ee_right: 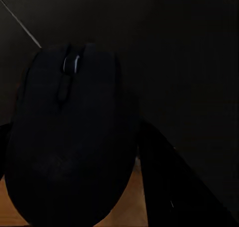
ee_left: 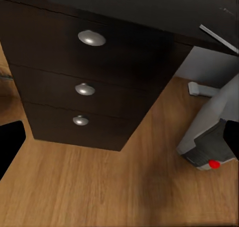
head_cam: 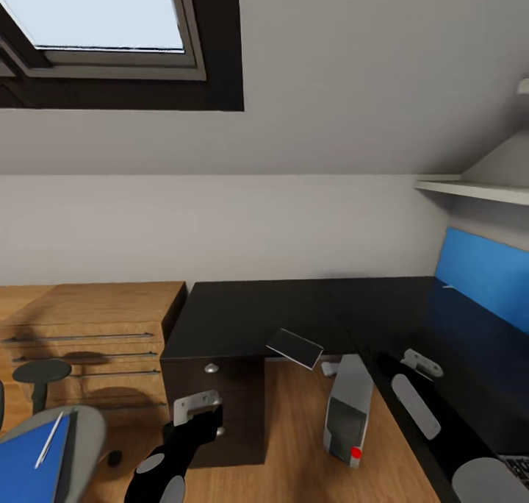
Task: In the bedroom, organize the workspace by keeping the computer under the desk, ensuring the monitor is on the desk, placing the keyboard on the desk next to the monitor, placing the mouse on the desk next to the keyboard, moving the folder from the swivel chair onto the desk next to the mouse, stacking the notebook on top of the folder with the pen on top of the notebook, and positioning the swivel chair next to the desk.
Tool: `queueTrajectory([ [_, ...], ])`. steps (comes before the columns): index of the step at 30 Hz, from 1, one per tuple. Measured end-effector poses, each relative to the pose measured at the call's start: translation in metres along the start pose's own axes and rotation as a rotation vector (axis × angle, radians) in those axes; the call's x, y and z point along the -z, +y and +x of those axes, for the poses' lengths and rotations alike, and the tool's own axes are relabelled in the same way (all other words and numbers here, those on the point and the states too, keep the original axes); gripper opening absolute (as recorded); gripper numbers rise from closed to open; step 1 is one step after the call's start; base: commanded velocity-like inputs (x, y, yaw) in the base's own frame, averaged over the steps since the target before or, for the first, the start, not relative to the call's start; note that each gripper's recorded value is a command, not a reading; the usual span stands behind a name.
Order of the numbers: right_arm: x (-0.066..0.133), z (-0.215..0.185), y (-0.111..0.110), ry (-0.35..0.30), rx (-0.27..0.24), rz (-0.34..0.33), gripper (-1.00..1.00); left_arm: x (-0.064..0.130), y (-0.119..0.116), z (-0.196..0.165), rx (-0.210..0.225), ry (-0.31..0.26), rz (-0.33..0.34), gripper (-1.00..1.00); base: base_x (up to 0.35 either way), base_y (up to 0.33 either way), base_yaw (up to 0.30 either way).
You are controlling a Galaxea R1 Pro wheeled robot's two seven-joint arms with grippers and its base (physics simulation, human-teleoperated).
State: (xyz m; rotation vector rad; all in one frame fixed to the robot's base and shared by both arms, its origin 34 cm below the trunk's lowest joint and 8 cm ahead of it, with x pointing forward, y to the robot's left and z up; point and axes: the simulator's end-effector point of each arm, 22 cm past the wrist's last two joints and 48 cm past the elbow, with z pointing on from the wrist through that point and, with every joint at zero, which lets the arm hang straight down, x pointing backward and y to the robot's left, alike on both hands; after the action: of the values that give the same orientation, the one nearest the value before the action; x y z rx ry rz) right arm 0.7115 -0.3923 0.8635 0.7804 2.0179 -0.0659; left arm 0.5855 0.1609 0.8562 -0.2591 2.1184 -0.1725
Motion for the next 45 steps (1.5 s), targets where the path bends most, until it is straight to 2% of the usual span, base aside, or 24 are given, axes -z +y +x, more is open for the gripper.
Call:
queueTrajectory([
  [5, -0.003, -0.008, -0.009, -0.042, -0.025, 0.020, -1.00, 0.000, 0.001, -0.001, 0.000, -0.004, -0.002, 1.00, 0.000, 0.000, -0.247],
  [9, -0.004, -0.028, -0.022, -0.116, 0.029, 0.053, -1.00, 0.000, 0.004, -0.002, 0.001, -0.004, -0.007, 1.00, 0.000, 0.000, -0.262],
  [11, -0.004, -0.032, -0.027, -0.126, 0.044, 0.061, -1.00, 0.000, 0.003, -0.002, 0.001, -0.004, -0.007, 1.00, 0.000, 0.000, -0.265],
  [13, -0.006, -0.045, -0.042, -0.157, 0.091, 0.080, -1.00, 0.000, 0.003, -0.003, 0.002, -0.006, -0.006, 1.00, 0.000, 0.000, -0.267],
  [14, -0.008, -0.058, -0.054, -0.184, 0.135, 0.089, -1.00, 0.001, 0.003, -0.003, 0.002, -0.006, -0.005, 1.00, 0.000, 0.000, -0.268],
  [15, -0.018, -0.059, -0.065, -0.181, 0.226, 0.040, -1.00, 0.001, 0.003, -0.003, 0.002, -0.006, -0.005, 1.00, 0.000, 0.000, -0.268],
  [17, -0.026, -0.056, -0.071, -0.165, 0.308, -0.027, -1.00, 0.001, 0.002, -0.003, 0.002, -0.005, -0.004, 1.00, 0.000, 0.000, -0.268],
  [18, -0.030, -0.054, -0.078, -0.152, 0.369, -0.070, -1.00, 0.000, 0.002, -0.002, 0.002, -0.005, -0.004, 1.00, 0.000, 0.000, -0.268],
  [20, -0.035, -0.050, -0.090, -0.155, 0.402, -0.082, -1.00, 0.001, 0.002, -0.003, 0.002, -0.005, -0.004, 1.00, 0.000, 0.000, -0.267],
  [21, -0.040, -0.042, -0.108, -0.170, 0.413, -0.069, -1.00, 0.001, 0.001, -0.003, 0.002, -0.005, -0.003, 1.00, 0.000, 0.000, -0.169],
  [22, -0.043, -0.036, -0.116, -0.169, 0.424, -0.060, -1.00, 0.001, 0.001, -0.003, 0.002, -0.005, -0.002, 1.00, 0.000, 0.000, -0.108],
  [27, -0.044, -0.031, -0.120, -0.176, 0.482, -0.055, -1.00, 0.001, 0.000, -0.002, 0.002, -0.005, -0.001, 1.00, 0.000, 0.000, -0.043],
  [37, -0.044, -0.030, -0.119, -0.181, 0.503, -0.055, -1.00, 0.001, -0.001, -0.002, 0.002, -0.004, 0.001, 1.00, 0.005, 0.000, -0.003],
  [45, -0.044, -0.029, -0.121, -0.182, 0.502, -0.052, -1.00, 0.001, -0.002, -0.002, 0.003, -0.007, 0.003, 1.00, 0.173, 0.000, 0.000],
])
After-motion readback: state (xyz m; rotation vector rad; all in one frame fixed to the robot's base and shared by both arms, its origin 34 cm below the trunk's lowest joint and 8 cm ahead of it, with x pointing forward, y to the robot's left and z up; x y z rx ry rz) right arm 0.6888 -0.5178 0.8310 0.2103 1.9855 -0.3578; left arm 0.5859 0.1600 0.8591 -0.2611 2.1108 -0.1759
